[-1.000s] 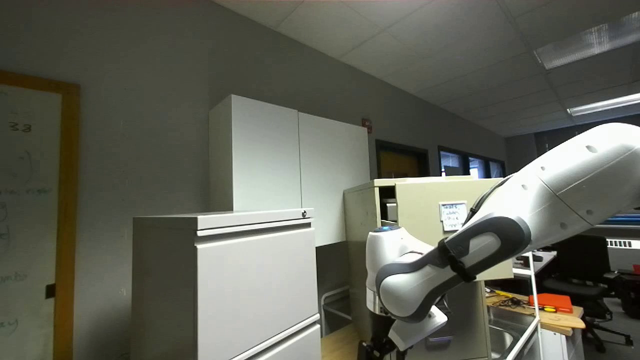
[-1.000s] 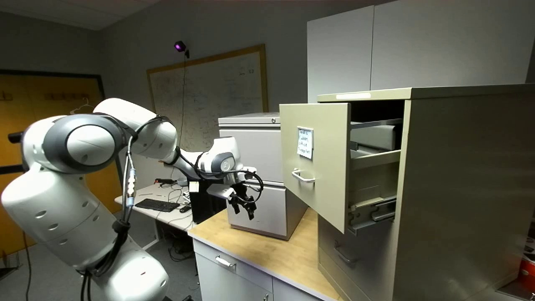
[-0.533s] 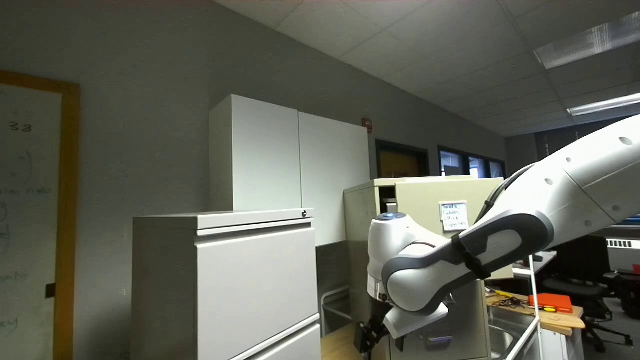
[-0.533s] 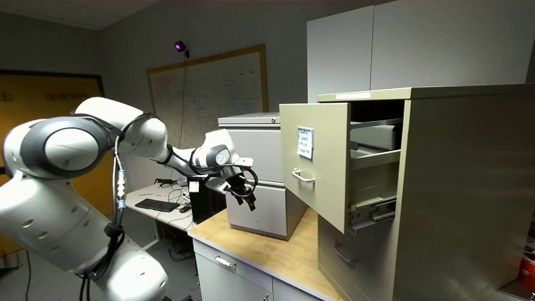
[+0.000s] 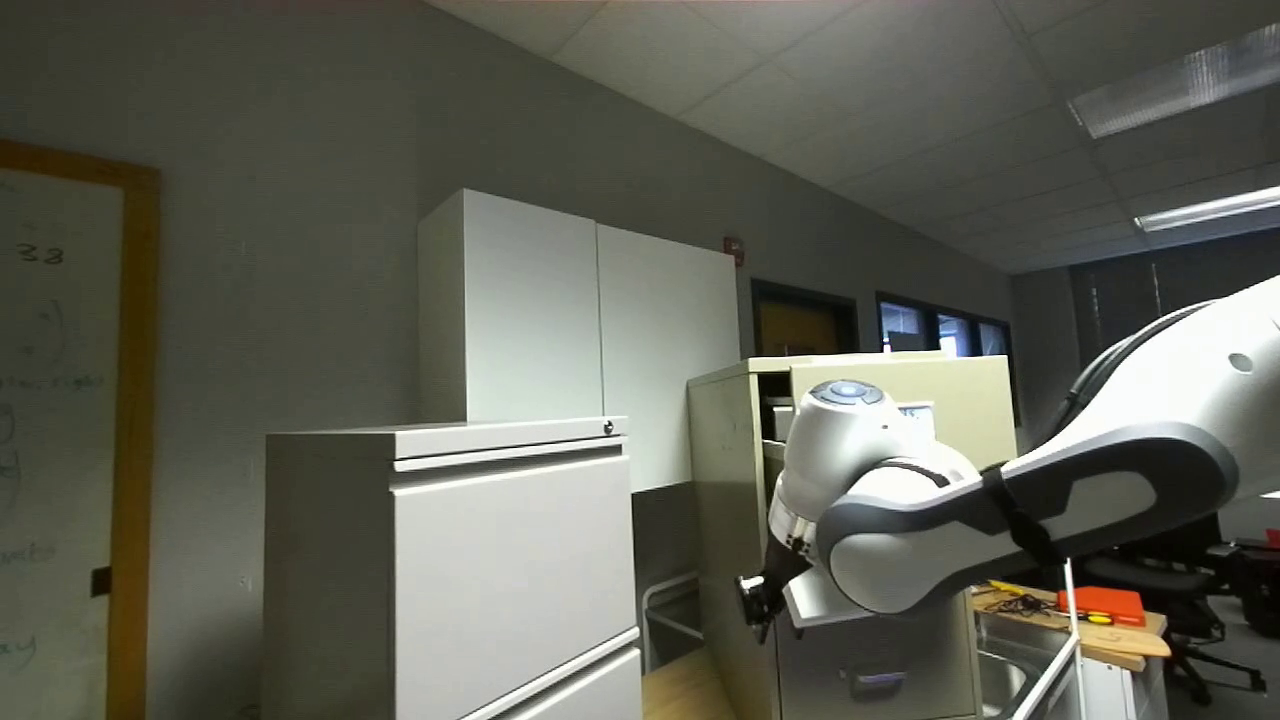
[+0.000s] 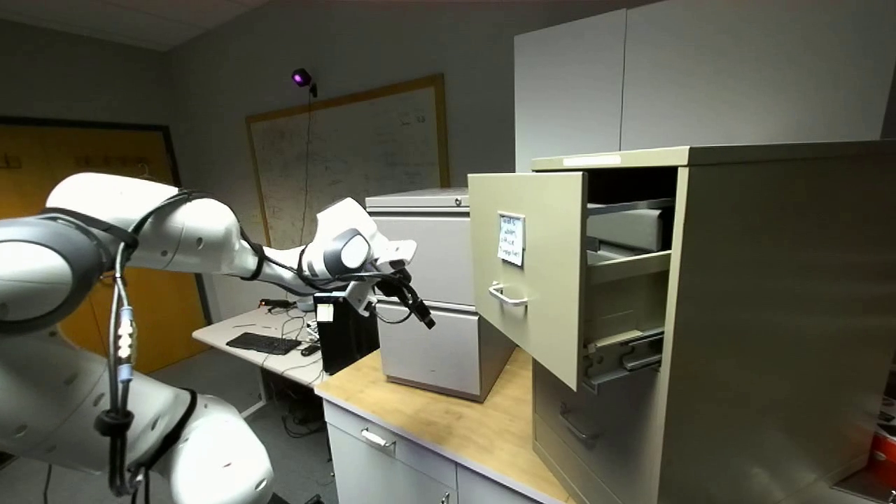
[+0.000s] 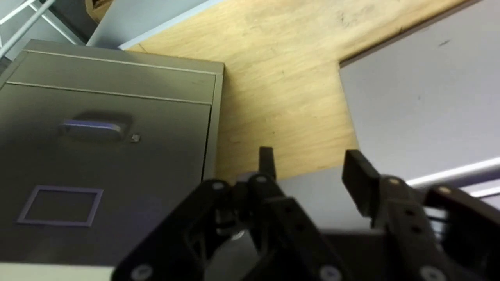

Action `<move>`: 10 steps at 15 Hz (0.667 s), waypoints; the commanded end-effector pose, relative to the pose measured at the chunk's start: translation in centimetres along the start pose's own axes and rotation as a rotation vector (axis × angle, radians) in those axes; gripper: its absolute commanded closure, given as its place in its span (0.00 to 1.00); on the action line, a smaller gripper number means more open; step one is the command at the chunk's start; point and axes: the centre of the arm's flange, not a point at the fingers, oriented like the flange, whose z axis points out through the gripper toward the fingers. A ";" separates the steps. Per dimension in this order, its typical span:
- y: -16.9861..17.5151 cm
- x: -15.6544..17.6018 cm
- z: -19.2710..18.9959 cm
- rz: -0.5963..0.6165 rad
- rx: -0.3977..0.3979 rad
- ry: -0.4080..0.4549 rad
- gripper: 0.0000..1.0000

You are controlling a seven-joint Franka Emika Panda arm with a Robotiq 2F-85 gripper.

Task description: Close the top drawer of the file cabinet

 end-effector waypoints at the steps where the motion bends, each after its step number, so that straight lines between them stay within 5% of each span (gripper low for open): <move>1: 2.5 -0.8 -2.0 0.110 -0.028 0.163 0.81; 4: 4.6 -0.5 -3.8 0.188 -0.030 0.280 0.99; 10: 7.6 0.4 -7.3 0.278 0.021 0.513 1.00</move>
